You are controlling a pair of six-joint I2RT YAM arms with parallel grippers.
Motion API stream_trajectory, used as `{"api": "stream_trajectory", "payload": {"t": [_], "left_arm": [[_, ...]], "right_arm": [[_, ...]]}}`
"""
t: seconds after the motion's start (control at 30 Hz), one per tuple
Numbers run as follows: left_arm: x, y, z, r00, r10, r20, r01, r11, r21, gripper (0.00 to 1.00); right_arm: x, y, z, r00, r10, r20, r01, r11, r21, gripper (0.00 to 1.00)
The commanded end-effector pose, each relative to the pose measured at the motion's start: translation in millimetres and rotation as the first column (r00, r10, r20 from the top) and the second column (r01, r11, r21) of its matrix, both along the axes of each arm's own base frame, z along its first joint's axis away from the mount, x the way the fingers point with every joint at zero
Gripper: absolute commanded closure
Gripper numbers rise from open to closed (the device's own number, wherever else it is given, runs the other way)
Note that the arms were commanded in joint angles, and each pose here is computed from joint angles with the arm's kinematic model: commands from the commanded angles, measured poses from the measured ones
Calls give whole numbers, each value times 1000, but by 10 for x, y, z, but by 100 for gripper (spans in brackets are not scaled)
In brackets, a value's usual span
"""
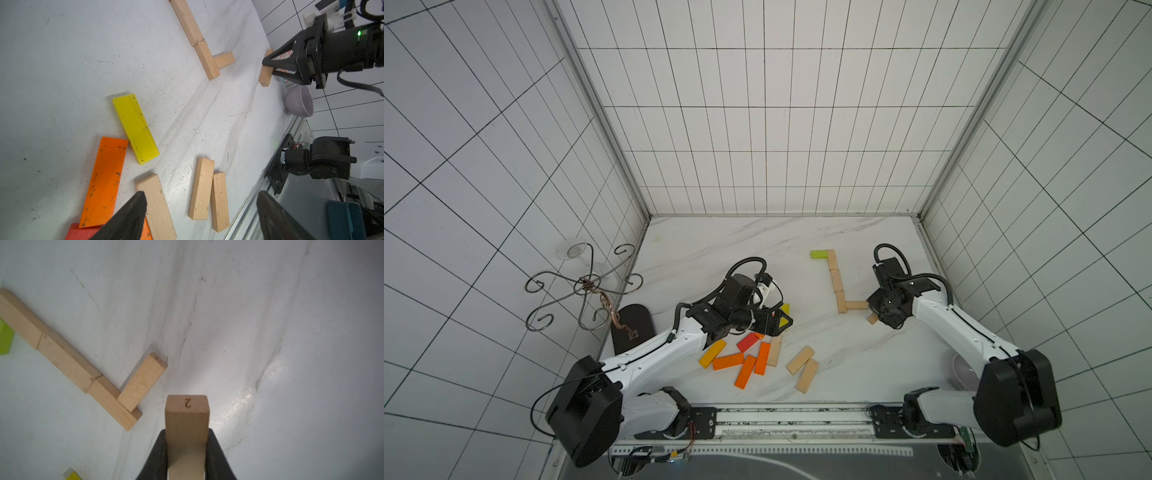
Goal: Assemble a giraffe with building blocks
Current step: Assemble the building block at the center of the board.
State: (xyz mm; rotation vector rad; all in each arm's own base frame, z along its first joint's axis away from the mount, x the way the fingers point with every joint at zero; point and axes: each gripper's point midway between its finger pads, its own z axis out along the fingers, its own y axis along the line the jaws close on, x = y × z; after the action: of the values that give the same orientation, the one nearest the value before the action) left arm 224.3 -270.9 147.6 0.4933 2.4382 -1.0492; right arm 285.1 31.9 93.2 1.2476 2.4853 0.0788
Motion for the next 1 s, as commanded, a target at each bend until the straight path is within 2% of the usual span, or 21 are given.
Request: {"api": "stream_trajectory", "payload": {"t": [0.0, 0.17, 0.4, 0.67, 0.97], "left_arm": [[63, -88, 179, 999, -5, 37, 7, 999, -43, 17], [54, -86, 158, 999, -9, 32, 10, 999, -41, 17], [46, -84, 157, 999, -12, 34, 14, 999, -39, 17], [34, -64, 171, 999, -13, 36, 14, 999, -36, 17], [20, -38, 203, 999, -7, 42, 8, 999, -35, 17]], "right_arm": [[265, -262, 193, 989, -133, 67, 135, 990, -28, 89], [408, -466, 89, 958, -269, 100, 268, 963, 24, 88], [498, -563, -139, 920, -384, 70, 380, 923, 65, 86], [617, -508, -307, 873, -479, 90, 461, 872, 166, 86], [561, -486, -471, 843, -534, 63, 516, 837, 182, 83]]}}
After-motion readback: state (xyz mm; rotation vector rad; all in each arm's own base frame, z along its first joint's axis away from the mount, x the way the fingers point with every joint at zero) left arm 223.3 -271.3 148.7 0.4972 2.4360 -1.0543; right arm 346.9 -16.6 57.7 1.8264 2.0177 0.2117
